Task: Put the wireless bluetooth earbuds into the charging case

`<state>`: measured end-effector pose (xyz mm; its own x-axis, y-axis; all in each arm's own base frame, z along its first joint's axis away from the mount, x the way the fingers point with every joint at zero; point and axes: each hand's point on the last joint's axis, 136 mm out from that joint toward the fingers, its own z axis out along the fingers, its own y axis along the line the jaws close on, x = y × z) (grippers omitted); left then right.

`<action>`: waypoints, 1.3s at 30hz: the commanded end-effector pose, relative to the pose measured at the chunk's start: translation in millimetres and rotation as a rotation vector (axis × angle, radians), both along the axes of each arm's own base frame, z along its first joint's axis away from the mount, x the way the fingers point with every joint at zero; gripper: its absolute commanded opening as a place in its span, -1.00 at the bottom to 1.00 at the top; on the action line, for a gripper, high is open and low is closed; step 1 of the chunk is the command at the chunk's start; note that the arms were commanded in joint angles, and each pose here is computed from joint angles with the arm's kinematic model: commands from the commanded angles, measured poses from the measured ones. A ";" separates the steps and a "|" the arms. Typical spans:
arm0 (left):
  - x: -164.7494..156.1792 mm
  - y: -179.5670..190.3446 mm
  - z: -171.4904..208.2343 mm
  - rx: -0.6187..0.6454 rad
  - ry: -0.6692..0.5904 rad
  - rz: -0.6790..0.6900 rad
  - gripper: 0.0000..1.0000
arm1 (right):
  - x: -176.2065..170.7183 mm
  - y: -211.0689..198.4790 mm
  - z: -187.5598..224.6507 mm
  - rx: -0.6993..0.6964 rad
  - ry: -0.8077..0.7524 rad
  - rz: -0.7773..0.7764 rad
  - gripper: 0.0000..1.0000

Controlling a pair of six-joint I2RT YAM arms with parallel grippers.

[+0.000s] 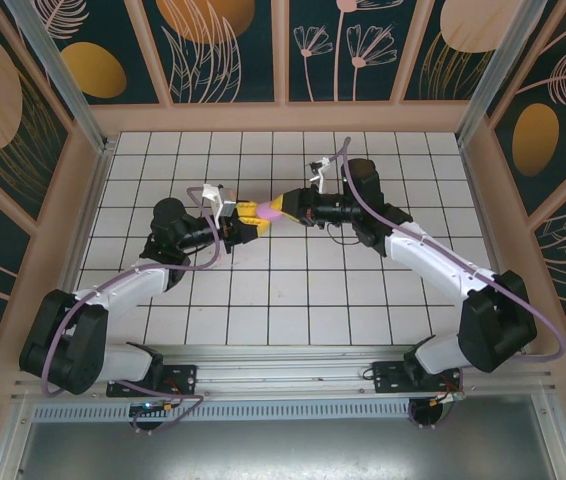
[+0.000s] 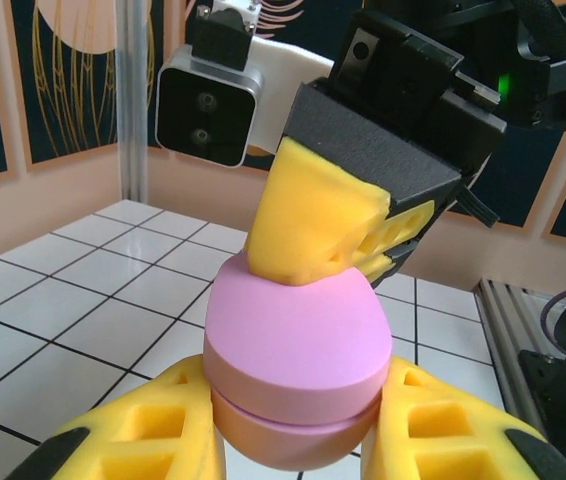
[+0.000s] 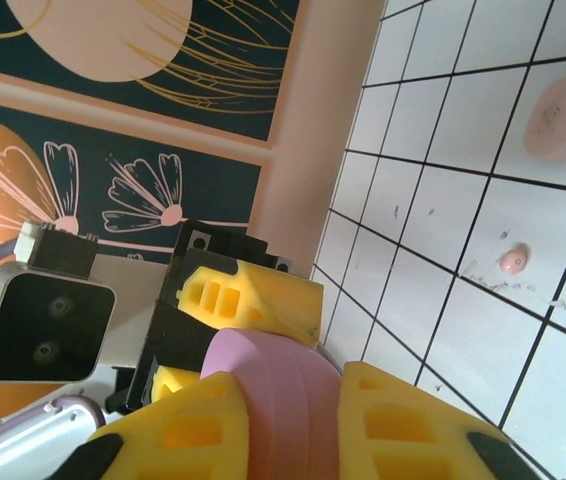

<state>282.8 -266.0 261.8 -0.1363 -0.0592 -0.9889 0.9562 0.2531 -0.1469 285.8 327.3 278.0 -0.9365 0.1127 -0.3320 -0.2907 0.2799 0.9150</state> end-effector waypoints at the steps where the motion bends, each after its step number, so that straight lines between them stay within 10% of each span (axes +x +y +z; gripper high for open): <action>1: 6.6 -0.7 3.2 0.023 -0.050 0.030 -0.35 | -7.8 9.3 9.5 0.049 -0.021 0.072 -0.72; 4: 7.9 3.0 -0.1 0.040 -0.060 0.065 0.28 | 4.3 6.4 10.5 0.050 -0.023 0.039 -0.74; 5: 8.7 4.8 -2.0 0.045 -0.060 0.081 0.92 | 8.9 5.1 11.0 0.049 -0.025 0.028 -0.74; 6: 10.5 6.9 -4.6 0.051 -0.058 0.103 0.97 | 13.7 4.6 9.7 0.043 -0.023 0.019 -0.74; 21: 71.2 86.4 -44.5 0.092 0.137 0.687 0.97 | 164.0 -40.7 -123.4 -0.204 0.073 -0.217 -0.76; 31: 74.2 96.3 -53.7 0.063 0.184 0.710 0.97 | 238.0 -30.8 -207.9 -0.280 0.133 -0.223 -0.70; 39: 71.8 103.7 -57.5 0.065 0.170 0.745 0.97 | 254.5 -43.4 -238.4 -0.446 0.144 -0.254 -0.29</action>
